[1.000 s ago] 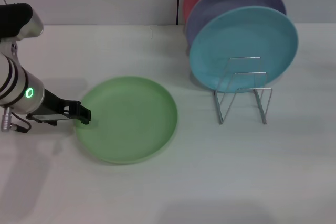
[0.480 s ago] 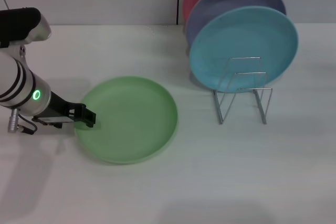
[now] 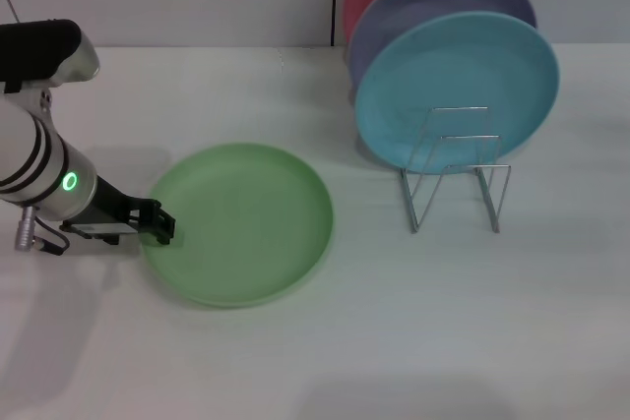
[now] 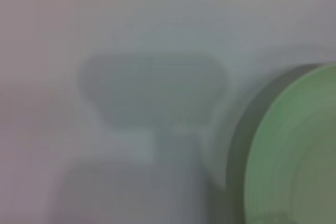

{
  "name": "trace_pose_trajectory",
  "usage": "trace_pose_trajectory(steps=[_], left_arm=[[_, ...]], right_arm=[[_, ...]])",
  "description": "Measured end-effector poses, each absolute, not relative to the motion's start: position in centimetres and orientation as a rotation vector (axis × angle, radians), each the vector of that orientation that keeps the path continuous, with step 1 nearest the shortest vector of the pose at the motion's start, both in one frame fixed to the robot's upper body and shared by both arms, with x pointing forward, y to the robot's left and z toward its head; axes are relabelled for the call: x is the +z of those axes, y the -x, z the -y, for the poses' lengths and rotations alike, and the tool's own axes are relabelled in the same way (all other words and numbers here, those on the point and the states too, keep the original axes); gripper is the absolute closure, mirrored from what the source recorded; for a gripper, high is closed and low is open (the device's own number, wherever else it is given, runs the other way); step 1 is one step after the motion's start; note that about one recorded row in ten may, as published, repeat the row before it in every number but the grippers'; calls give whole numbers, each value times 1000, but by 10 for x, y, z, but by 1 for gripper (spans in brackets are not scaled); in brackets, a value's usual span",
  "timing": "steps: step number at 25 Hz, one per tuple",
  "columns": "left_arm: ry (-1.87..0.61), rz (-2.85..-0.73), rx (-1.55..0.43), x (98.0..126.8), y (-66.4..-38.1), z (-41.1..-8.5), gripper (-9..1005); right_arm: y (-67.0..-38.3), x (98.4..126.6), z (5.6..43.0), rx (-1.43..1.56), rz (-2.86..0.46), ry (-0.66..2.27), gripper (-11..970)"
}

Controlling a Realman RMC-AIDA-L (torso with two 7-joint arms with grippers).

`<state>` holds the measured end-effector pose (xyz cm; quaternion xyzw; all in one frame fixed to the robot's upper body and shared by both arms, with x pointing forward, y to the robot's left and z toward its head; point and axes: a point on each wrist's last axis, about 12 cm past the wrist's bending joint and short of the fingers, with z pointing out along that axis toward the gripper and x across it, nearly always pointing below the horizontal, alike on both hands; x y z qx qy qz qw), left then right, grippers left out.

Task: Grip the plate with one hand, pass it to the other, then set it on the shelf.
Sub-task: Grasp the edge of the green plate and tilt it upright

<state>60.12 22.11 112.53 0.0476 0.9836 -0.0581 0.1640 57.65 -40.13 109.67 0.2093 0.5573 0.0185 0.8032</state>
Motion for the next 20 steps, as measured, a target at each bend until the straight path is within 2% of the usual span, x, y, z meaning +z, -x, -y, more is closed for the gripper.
trace_pose_trajectory(steps=[10, 18, 20], left_arm=[[-152, -2812, -161, 1124, -604, -218, 421], [-163, -2812, -161, 1124, -604, -220, 742], [-162, -2813, -161, 1124, -604, -220, 773]], right_arm=[[-575, 1096, 402, 38, -1193, -449, 260], [-575, 1096, 402, 38, -1193, -448, 260], [-575, 1096, 402, 38, -1192, -448, 260]])
